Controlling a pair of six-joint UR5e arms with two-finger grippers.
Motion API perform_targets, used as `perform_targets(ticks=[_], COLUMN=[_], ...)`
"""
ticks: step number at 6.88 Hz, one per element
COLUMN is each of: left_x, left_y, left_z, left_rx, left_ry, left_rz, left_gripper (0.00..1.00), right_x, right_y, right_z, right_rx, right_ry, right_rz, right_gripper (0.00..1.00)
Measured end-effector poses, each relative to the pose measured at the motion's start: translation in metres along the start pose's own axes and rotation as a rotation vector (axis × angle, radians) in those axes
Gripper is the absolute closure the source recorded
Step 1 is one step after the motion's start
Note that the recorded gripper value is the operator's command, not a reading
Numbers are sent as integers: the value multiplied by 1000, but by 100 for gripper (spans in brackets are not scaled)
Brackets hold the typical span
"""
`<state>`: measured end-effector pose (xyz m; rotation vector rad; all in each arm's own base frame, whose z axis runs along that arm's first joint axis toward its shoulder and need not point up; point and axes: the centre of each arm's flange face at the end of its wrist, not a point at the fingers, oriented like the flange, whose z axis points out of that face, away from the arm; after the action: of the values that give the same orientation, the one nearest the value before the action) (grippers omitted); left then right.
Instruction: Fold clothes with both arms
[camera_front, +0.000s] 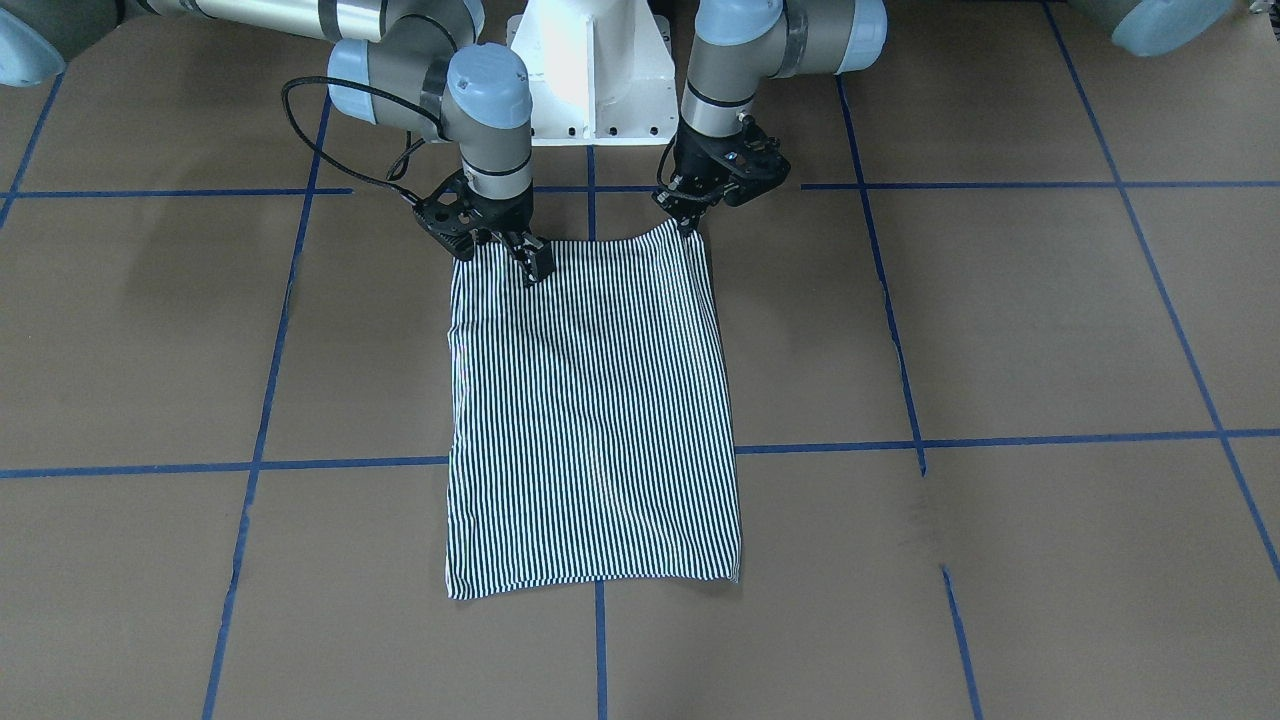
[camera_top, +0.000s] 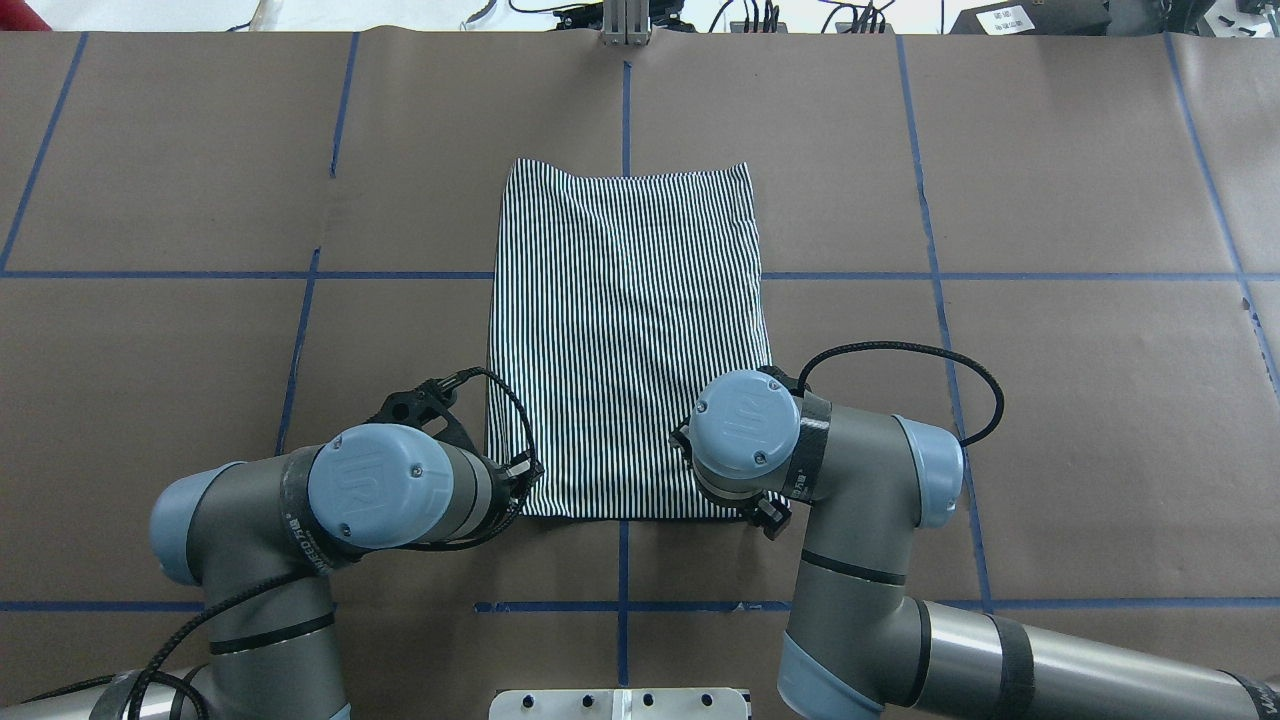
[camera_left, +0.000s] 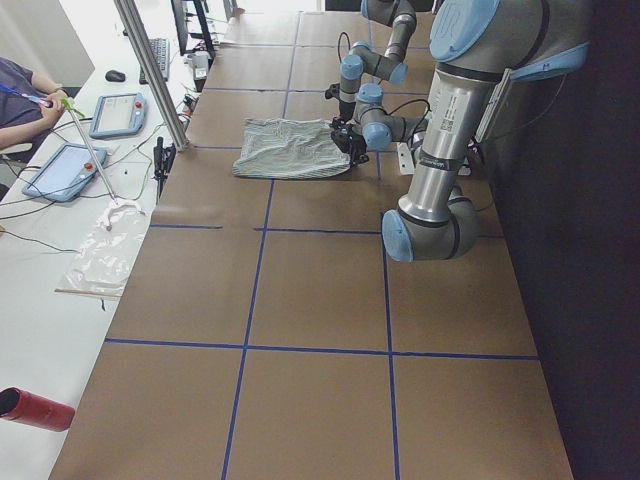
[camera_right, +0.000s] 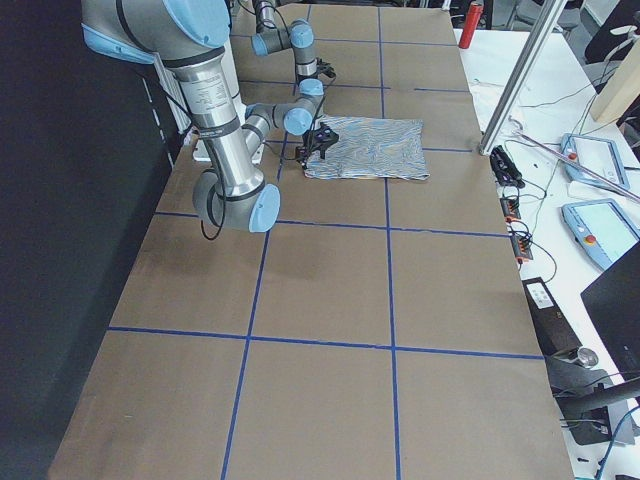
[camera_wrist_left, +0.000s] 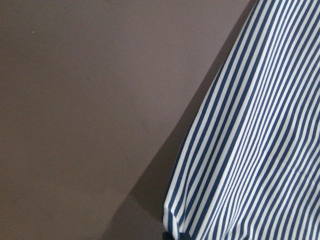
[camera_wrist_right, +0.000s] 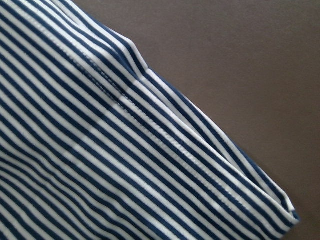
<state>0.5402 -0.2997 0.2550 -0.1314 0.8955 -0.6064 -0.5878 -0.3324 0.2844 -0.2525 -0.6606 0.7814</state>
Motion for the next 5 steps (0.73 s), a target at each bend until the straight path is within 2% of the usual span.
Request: perform_targets(ticks=[2,3,5], left_x=[0,0,0], left_y=[0,0,0], left_z=[0,0,0], left_rx=[0,0,0], left_ry=[0,0,1], left_rz=[0,0,0], left_gripper=[100,100,100], right_x=[2,3,3], right_y=[-1,-1,0], right_z=[0,1,1], right_rx=[9,11,10], right_ry=[16,19,21], right_rz=[3,4,3], right_gripper=[0,9,71])
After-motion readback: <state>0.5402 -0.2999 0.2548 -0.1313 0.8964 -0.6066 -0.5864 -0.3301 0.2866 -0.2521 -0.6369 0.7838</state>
